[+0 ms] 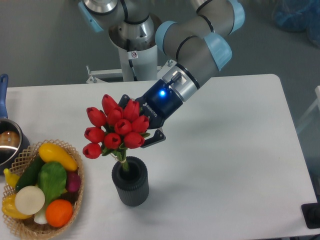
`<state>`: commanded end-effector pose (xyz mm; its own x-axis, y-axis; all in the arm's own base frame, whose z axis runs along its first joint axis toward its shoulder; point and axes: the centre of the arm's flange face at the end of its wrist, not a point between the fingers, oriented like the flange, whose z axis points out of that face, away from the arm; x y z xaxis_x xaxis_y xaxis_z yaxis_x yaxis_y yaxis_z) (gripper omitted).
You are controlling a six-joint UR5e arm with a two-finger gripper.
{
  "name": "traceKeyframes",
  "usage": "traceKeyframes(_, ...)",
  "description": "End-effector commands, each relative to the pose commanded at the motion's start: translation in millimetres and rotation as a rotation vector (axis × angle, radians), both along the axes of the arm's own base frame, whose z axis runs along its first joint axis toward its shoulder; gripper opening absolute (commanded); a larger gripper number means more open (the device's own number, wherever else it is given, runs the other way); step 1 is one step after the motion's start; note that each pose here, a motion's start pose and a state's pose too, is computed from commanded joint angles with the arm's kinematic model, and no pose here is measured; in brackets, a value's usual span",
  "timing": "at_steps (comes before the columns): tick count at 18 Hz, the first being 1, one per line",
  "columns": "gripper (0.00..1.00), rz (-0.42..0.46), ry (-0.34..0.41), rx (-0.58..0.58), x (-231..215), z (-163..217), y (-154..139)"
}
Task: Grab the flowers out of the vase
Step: 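Lift the gripped tulips straight up out of the dark vase, then carry the tulip bouquet up and away from the vase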
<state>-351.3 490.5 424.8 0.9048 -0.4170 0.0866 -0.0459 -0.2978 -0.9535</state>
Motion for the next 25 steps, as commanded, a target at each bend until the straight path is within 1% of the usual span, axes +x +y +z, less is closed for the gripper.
traceKeyframes(4,0.37,-0.003,-0.015,0.057,-5.7,13.8,-5.6)
traceKeyframes(10,0.37,0.01,-0.005,0.074,-8.3,30.5,-12.7)
traceKeyframes(14,0.37,0.044,-0.015,0.076,-4.2,66.1,-25.7)
traceKeyframes(18,0.37,0.054,-0.024,0.095,-0.9,83.1,-34.5)
traceKeyframes(19,0.37,0.067,-0.027,0.095,-2.5,88.8,-40.0)
traceKeyframes(23,0.37,0.168,-0.024,0.088,-35.8,98.8,-77.3)
traceKeyframes(25,0.37,0.258,-0.009,0.083,-65.6,103.0,-112.9)
